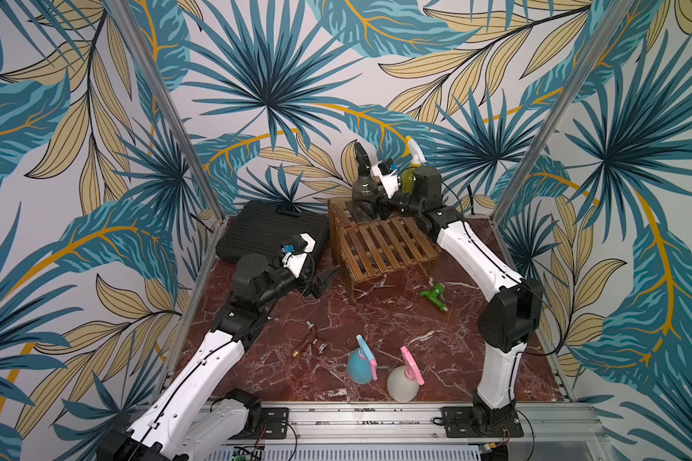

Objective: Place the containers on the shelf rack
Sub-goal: 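Place the container on the shelf.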

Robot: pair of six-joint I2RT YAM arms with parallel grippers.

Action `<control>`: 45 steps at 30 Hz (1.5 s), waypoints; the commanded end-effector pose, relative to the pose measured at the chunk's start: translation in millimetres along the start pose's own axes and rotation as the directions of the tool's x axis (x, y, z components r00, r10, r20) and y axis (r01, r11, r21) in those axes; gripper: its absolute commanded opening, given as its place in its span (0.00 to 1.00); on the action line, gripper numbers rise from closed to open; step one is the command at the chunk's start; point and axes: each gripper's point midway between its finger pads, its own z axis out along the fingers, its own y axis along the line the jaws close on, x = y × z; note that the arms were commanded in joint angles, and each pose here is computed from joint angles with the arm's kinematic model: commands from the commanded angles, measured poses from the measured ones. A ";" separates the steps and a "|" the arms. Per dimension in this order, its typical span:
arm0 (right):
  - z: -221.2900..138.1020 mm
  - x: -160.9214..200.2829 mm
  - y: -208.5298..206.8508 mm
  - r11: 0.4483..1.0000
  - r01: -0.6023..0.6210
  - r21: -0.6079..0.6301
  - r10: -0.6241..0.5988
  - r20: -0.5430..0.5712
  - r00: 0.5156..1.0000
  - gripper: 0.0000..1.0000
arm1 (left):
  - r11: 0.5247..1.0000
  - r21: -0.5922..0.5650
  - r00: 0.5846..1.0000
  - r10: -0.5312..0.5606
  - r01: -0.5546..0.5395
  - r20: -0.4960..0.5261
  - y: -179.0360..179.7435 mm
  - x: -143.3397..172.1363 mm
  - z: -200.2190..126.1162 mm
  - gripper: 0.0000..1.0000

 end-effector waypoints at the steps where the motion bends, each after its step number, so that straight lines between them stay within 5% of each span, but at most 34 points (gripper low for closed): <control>1: 3.7 -1.4 0.2 1.000 -0.015 -0.016 0.015 -0.002 1.000 0.67 | 1.000 -0.005 1.000 0.024 -0.024 0.020 0.3 -6.1 -3.9 1.00; 18: 21.2 19.5 -8.4 1.000 0.011 -0.021 -0.011 -0.008 1.000 0.68 | 1.000 0.001 1.000 0.023 -0.023 0.013 -0.3 -4.0 -2.7 1.00; 34: 3.2 3.4 -3.4 0.998 0.061 0.014 -0.062 0.040 0.997 0.99 | 1.000 0.003 1.000 0.018 -0.018 0.013 -0.2 -3.4 -2.2 1.00; 45: -16.8 -4.4 0.2 0.994 0.090 0.064 -0.093 0.059 0.994 0.99 | 1.000 0.004 1.000 0.012 -0.012 0.008 -0.4 -1.4 -1.6 1.00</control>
